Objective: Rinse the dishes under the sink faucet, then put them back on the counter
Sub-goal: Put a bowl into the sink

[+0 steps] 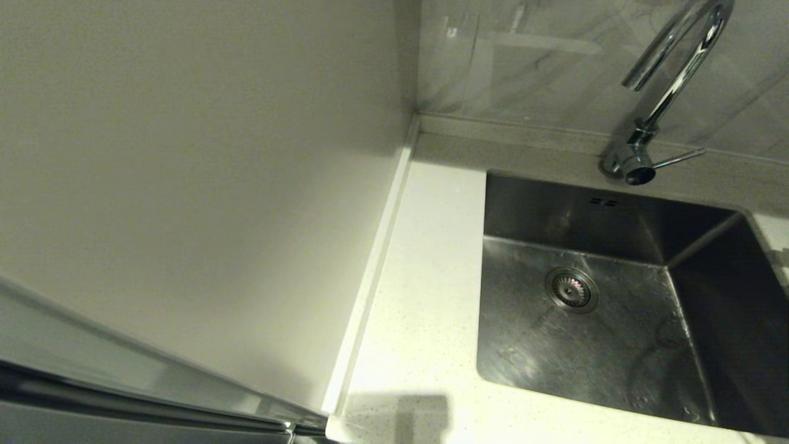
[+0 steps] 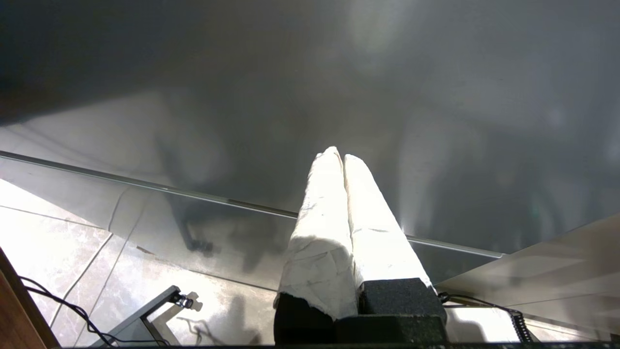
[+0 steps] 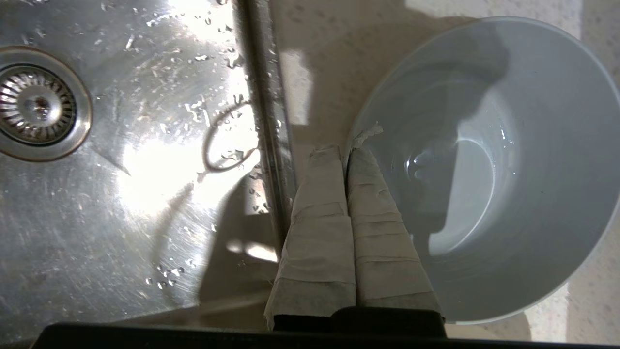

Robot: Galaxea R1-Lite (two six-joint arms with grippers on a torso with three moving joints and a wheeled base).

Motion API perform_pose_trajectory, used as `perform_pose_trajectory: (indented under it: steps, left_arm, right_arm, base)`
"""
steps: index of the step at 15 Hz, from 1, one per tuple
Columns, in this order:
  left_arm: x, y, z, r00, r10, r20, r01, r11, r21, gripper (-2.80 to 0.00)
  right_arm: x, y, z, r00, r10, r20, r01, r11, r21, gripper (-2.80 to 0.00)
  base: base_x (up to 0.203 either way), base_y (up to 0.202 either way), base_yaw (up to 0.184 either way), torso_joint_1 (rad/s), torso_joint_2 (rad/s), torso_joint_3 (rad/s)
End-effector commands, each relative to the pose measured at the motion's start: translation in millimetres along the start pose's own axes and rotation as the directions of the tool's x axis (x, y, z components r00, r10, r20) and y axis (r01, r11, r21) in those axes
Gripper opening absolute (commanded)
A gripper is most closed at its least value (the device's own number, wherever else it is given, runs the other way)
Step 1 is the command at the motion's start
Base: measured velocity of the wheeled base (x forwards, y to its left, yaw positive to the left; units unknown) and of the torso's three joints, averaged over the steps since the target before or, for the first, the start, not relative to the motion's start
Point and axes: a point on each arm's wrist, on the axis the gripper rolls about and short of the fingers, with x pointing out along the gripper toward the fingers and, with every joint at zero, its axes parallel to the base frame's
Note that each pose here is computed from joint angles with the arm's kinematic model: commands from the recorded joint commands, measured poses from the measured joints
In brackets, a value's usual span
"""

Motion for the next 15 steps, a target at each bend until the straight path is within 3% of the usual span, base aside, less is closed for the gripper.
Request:
perform_pose_trajectory:
  steps: [1, 8, 15]
  left_arm:
    - [0, 0.0, 0, 1.0, -0.001, 0.003, 0.001, 1.0, -0.001, -2.8]
    - [0, 0.0, 0, 1.0, 0.001, 0.004, -0.001, 1.0, -0.001, -2.8]
    - [0, 0.0, 0, 1.0, -0.001, 0.005, 0.001, 1.0, -0.002, -2.8]
  right_arm:
    - [1, 5, 3, 1.0, 0.012, 0.02, -0.012, 1.0, -0.012, -2.8]
    - [-22, 31, 16, 0.989, 0.051, 0.14, -0.043, 0.997, -0.06, -2.8]
    - [-64, 102, -7, 0.97, 0.207, 0.129, -0.181, 0.966, -0.186, -2.8]
  base:
    - [0.0, 0.0, 0.0, 0.0, 0.0, 0.0]
    - [0.0, 0.0, 0.0, 0.0, 0.0, 0.0]
    - [0.0, 0.0, 0.0, 0.0, 0.0, 0.0]
